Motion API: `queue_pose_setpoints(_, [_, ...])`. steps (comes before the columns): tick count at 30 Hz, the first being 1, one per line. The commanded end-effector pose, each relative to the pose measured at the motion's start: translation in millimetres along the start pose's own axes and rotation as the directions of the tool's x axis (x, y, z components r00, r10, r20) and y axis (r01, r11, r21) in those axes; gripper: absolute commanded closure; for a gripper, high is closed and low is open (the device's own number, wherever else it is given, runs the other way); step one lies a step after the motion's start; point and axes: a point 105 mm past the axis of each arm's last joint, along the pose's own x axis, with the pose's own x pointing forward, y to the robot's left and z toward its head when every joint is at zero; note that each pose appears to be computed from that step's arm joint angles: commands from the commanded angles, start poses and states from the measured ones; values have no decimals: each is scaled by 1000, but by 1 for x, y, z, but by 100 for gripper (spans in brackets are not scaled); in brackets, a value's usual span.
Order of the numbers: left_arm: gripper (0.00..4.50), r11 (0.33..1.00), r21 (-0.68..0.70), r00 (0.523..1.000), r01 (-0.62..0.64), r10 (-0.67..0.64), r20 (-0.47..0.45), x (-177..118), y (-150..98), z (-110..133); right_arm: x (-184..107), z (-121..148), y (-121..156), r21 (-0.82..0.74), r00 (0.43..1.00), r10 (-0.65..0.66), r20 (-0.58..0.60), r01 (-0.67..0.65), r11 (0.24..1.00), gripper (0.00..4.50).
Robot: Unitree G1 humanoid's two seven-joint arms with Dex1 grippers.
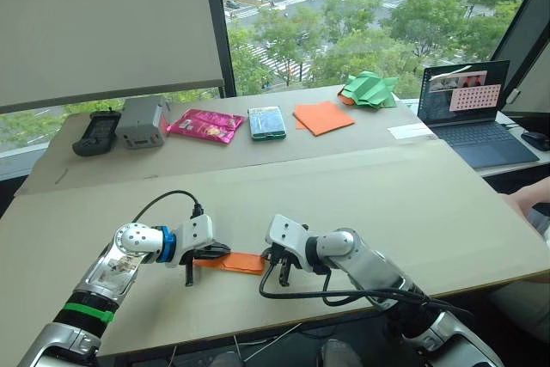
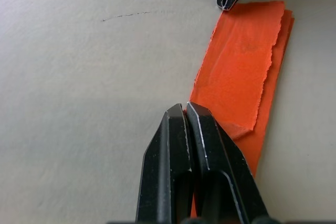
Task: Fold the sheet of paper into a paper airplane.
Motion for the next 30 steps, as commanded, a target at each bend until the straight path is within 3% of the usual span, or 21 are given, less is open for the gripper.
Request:
queue_pose_setpoints(1, [438, 966, -254, 939, -37, -53, -339, -24, -33, -96, 2, -25, 7, 26, 995, 28, -96, -25, 999, 448])
queue_pose_setpoints(10, [438, 953, -283, 934, -109, 1, -356, -49, -44, -101, 6, -17, 6, -18, 996, 32, -79, -33, 999, 448])
queue_pose_setpoints(15, [438, 953, -270, 951, -138, 51, -306, -43, -36, -88, 5, -11, 0, -41, 999, 5, -48, -7, 999, 448])
queue_pose_setpoints(23, [438, 916, -354, 981, -186, 156, -111, -41, -20, -53, -14, 38, -24, -88, 975, -97, 198, 116, 989, 448])
queue_pose_setpoints(30, [438, 877, -381, 934, -294, 348, 80, -73, 15, -8, -39, 62, -19, -64, 936, -109, 334, 138, 988, 448])
